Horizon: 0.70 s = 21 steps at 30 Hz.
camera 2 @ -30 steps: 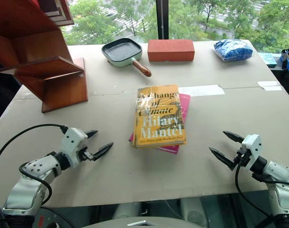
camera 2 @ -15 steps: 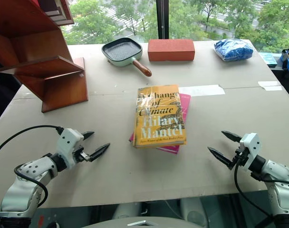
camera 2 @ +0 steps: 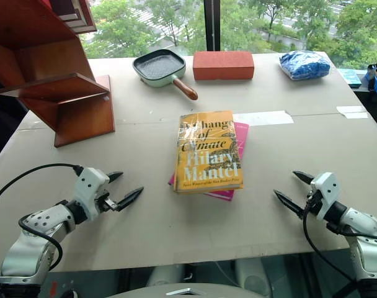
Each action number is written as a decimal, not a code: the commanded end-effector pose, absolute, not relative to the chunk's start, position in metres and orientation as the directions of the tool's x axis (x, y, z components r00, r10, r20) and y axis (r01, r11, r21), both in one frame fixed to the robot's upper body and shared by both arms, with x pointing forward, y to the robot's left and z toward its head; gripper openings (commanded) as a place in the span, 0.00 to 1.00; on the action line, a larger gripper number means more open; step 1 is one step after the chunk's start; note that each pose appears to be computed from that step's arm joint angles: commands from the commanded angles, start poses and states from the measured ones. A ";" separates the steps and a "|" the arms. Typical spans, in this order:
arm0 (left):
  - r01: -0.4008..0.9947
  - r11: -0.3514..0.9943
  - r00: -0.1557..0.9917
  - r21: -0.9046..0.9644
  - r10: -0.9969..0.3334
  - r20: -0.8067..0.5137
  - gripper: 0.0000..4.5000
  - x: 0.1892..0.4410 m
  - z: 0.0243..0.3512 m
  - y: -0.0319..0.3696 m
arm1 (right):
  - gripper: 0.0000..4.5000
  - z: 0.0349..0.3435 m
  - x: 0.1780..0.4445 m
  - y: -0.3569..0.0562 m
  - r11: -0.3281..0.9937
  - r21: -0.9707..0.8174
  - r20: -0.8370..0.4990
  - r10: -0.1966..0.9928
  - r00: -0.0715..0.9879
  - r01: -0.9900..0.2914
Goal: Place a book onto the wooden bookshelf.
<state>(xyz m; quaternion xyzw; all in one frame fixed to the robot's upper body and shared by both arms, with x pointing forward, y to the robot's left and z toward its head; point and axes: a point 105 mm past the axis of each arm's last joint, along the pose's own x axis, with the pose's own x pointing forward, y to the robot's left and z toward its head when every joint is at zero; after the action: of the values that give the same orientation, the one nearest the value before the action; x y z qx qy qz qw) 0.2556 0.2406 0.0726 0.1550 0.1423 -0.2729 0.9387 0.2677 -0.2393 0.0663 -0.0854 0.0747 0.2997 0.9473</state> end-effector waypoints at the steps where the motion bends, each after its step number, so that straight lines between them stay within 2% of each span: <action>1: 0.609 0.767 0.775 0.203 -0.520 -0.361 0.99 0.254 0.088 0.236 | 1.00 0.089 0.279 -0.233 0.812 -0.153 -0.147 0.545 0.825 -0.564; 2: 0.627 0.755 0.761 0.189 -0.544 -0.352 0.99 0.254 0.095 0.233 | 1.00 0.093 0.282 -0.230 0.806 -0.168 -0.144 0.549 0.823 -0.567; 5: 0.689 0.712 0.711 0.139 -0.625 -0.324 1.00 0.254 0.119 0.226 | 0.84 0.107 0.291 -0.219 0.796 -0.156 -0.121 0.572 0.811 -0.585; 8: 0.755 0.649 0.642 0.098 -0.699 -0.315 1.00 0.247 0.138 0.221 | 0.50 0.116 0.298 -0.205 0.773 -0.164 -0.116 0.601 0.791 -0.612; 9: 0.774 0.626 0.620 0.096 -0.717 -0.319 1.00 0.244 0.144 0.220 | 0.42 0.118 0.301 -0.199 0.767 -0.163 -0.112 0.610 0.784 -0.620; 12: 0.825 0.554 0.558 0.111 -0.766 -0.319 1.00 0.235 0.169 0.219 | 0.06 0.125 0.310 -0.179 0.734 -0.164 -0.103 0.652 0.751 -0.659; 13: 0.835 0.537 0.545 0.121 -0.774 -0.324 1.00 0.233 0.174 0.219 | 0.03 0.127 0.313 -0.175 0.726 -0.163 -0.098 0.661 0.744 -0.667; 21: 0.839 0.495 0.544 0.225 -0.777 -0.317 1.00 0.232 0.208 0.220 | 0.03 0.133 0.335 -0.141 0.663 -0.189 -0.083 0.725 0.684 -0.725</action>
<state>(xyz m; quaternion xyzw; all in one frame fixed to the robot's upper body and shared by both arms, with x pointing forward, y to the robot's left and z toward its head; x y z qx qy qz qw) 0.2345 0.2230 0.1932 0.1610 0.1090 -0.4641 0.8642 0.3331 -0.1466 0.1244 -0.0956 0.0199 0.3881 0.9164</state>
